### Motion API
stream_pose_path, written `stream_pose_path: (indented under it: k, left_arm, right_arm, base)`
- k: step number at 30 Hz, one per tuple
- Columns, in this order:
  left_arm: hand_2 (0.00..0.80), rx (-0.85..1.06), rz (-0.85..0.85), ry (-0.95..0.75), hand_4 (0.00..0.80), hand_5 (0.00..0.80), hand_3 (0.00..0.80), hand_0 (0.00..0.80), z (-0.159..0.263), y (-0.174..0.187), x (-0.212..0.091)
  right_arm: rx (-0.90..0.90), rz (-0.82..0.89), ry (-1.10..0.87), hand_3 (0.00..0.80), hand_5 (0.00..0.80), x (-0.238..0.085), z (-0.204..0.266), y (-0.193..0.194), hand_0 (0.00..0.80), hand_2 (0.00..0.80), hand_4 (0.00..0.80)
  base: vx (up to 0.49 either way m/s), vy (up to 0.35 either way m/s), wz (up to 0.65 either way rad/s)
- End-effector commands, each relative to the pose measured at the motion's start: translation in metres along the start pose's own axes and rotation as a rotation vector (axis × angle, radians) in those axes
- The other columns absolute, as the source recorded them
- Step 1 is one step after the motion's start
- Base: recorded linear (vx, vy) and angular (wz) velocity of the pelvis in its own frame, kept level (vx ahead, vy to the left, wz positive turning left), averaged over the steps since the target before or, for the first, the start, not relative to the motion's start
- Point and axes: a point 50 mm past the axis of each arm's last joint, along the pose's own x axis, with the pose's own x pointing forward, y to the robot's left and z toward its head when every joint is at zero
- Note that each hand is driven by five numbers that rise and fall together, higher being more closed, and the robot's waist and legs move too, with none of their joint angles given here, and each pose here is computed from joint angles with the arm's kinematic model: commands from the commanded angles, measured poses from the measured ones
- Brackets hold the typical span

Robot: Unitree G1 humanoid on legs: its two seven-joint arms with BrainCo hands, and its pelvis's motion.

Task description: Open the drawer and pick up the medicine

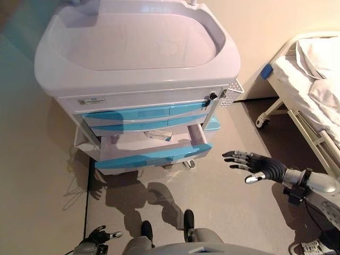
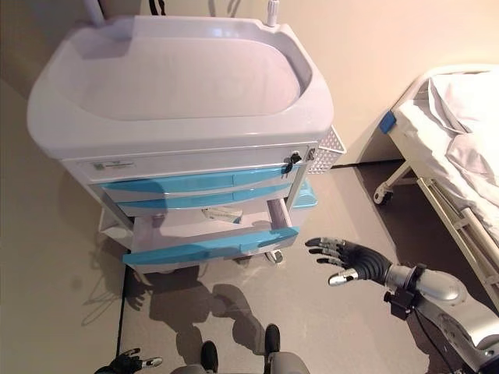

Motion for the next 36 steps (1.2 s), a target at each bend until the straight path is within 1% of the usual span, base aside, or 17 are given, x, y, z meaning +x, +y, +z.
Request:
stream_pose_path:
  k: [1,5,8,16,17,23,25,26,32,36]
  left_arm:
    - [0.0,0.044,-0.012,-0.012,0.0,0.0,0.0,0.0,-0.001,-0.001,-0.001]
    - [0.0,0.067,-0.024,-0.002,0.0,0.0,0.0,0.0,-0.007,-0.006,-0.002]
    - [0.0,0.065,-0.019,0.02,0.0,0.0,0.0,0.0,-0.015,-0.005,-0.003]
    - [0.0,0.035,0.02,0.046,0.0,0.0,0.0,0.0,-0.023,0.004,-0.005]
    - [0.0,0.036,0.028,0.044,0.0,0.0,0.0,0.0,-0.022,0.007,-0.005]
    - [0.0,0.039,0.043,0.025,0.0,0.0,0.0,0.0,-0.016,0.011,-0.004]
    - [0.0,0.045,0.043,0.01,0.0,0.0,0.0,0.0,-0.01,0.011,-0.003]
    - [0.0,0.045,0.043,0.01,0.0,0.0,0.0,0.0,-0.01,0.011,-0.003]
    - [0.0,0.06,0.052,-0.015,0.0,0.0,0.0,0.0,0.0,0.012,-0.001]
    - [0.0,0.065,0.058,-0.02,0.0,0.0,0.0,0.0,0.004,0.013,-0.001]
  right_arm:
    - [-0.069,0.001,-0.098,0.0,0.0,0.011,0.024,-0.006,0.0,0.0,0.0]
    - [-0.093,-0.021,-0.156,0.0,0.0,0.025,0.033,-0.01,0.0,0.0,0.0]
    - [-0.089,-0.091,-0.209,0.0,0.0,0.041,0.034,-0.017,0.0,0.0,0.0]
    - [-0.096,-0.149,-0.233,0.0,0.0,0.066,0.037,-0.025,0.0,0.0,0.0]
    - [-0.121,-0.166,-0.223,0.0,0.0,0.072,0.039,-0.029,0.0,0.0,0.0]
    - [-0.118,-0.212,-0.185,0.0,0.0,0.085,0.032,-0.036,0.0,0.0,0.0]
    - [-0.152,-0.247,-0.131,0.0,0.0,0.094,0.027,-0.042,0.0,0.0,0.0]
    - [-0.152,-0.247,-0.131,0.0,0.0,0.094,0.027,-0.042,0.0,0.0,0.0]
    - [-0.182,-0.335,-0.007,0.0,0.0,0.118,0.009,-0.052,0.0,0.0,0.0]
    - [-0.196,-0.38,0.059,0.0,0.0,0.124,0.0,-0.057,0.0,0.0,0.0]
  base:
    - [0.012,-0.016,0.12]
    - [0.001,-0.015,0.16]
    - [0.001,-0.025,0.25]
    - [-0.015,-0.022,0.25]
    - [-0.023,-0.027,0.26]
    - [-0.014,-0.025,0.3]
    - [-0.001,-0.023,0.27]
    - [-0.012,-0.028,0.32]
    - [-0.014,-0.019,0.19]
    - [-0.01,-0.009,0.09]
